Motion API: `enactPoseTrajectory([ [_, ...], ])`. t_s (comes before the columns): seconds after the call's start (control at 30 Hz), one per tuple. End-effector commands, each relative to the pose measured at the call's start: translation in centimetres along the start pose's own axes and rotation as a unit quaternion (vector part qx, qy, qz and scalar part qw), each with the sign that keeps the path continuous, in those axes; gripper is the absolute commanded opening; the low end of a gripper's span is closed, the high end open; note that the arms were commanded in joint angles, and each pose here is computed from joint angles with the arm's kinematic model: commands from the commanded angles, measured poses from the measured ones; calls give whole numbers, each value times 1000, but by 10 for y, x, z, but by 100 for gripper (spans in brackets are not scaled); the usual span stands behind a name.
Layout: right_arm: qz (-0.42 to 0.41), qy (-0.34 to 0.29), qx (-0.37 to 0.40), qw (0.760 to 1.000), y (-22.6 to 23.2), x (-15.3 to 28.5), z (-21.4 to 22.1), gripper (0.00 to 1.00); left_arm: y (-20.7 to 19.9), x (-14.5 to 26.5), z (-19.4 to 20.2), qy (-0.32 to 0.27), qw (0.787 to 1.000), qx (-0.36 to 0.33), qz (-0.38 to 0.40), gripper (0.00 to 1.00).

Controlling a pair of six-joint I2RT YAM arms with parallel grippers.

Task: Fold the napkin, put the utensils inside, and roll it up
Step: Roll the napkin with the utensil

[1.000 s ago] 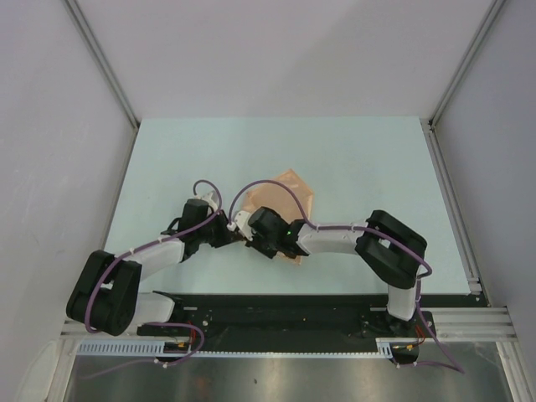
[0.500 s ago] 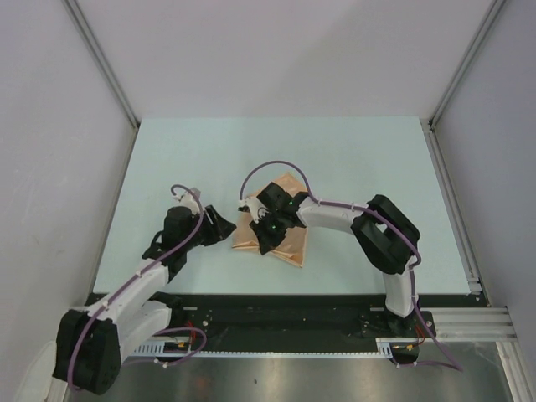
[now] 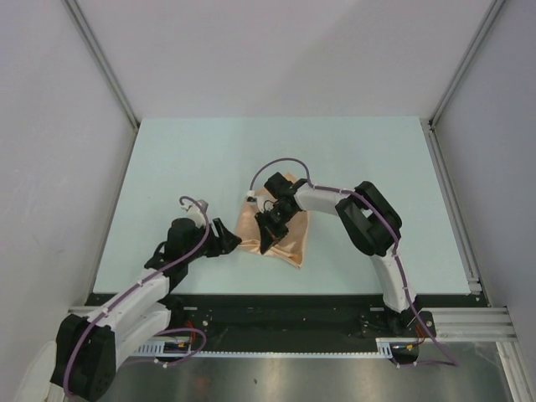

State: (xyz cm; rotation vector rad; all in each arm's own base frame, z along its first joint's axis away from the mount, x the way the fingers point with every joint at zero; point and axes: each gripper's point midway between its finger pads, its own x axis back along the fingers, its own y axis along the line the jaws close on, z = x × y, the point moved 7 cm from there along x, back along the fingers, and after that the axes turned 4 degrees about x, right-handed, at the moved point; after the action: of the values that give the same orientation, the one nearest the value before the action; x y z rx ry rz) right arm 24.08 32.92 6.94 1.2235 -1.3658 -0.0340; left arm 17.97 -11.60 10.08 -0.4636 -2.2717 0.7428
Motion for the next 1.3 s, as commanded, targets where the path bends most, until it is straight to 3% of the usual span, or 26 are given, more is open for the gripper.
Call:
enactPoseTrajectory([
  [0.0,-15,16,-47,999,-13,-1,1,0,-15,-2,-1,18,999,-13,37,67],
  [0.1,-18,17,-50,998,-16,-2,2,0,-21,-2,6,58,997,5,50,68],
  [0.23,-15,18,-54,998,-18,-1,3,0,-26,-3,15,97,993,25,68,77],
  [0.53,-6,17,-58,998,-21,-1,3,0,-54,-13,12,125,979,66,149,84],
  [0.73,-7,19,-63,998,-22,-3,4,0,-64,-24,2,108,975,75,177,86],
  [1.27,-8,16,-65,998,-22,-2,3,0,-46,-52,-1,84,988,37,128,84],
])
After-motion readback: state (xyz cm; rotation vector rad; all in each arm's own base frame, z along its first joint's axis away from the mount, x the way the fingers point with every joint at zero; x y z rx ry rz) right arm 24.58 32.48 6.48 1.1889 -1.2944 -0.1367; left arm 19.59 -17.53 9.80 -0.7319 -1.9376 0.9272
